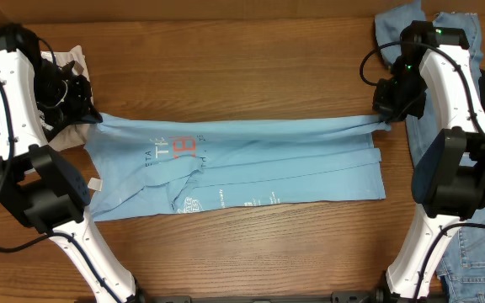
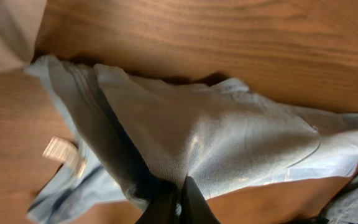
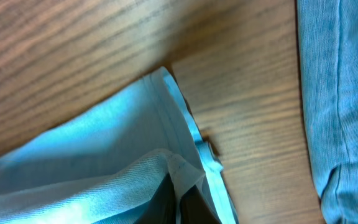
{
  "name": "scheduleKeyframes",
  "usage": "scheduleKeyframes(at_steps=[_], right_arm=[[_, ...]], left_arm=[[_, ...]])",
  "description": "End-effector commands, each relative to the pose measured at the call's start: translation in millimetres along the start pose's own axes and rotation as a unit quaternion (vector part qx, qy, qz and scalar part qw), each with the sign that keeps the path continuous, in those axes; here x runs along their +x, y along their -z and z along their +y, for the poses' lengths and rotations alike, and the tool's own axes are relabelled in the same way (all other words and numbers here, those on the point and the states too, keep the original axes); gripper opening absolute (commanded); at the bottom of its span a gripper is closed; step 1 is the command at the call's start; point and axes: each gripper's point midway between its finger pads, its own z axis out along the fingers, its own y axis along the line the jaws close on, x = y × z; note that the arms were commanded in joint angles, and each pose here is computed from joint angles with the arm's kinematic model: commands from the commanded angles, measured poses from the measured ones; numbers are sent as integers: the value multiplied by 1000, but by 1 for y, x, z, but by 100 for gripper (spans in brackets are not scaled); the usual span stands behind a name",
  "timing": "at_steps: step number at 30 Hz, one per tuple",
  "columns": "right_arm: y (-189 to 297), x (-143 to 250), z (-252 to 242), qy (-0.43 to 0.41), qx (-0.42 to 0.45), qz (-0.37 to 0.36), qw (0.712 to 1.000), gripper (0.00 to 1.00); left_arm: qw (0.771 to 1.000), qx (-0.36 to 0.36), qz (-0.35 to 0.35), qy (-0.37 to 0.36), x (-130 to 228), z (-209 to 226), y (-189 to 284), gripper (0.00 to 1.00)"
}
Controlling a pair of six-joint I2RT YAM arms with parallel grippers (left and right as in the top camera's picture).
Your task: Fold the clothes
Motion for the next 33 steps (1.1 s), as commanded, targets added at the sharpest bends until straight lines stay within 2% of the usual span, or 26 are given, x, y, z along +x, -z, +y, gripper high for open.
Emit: scheduleKeyframes(at_steps=[1, 7, 15, 27, 33], right_arm=[[23, -2, 0, 4, -5, -27, 1000, 4], [22, 7, -2, 3, -1, -9, 1000, 4], [22, 15, -4, 2, 3, 8, 1000, 4], [20, 40, -10, -1, 15, 61, 998, 4], [2, 56, -16, -1, 26, 98, 995, 4]], left_arm=[[1000, -21, -15, -10, 2, 5, 12, 4], [999, -42, 6, -6, 9, 13, 3, 4], [994, -38, 100, 13, 46, 25, -36, 4], [990, -65, 122, 25, 60, 36, -41, 4], [983, -66, 168, 37, 80, 43, -57, 4]])
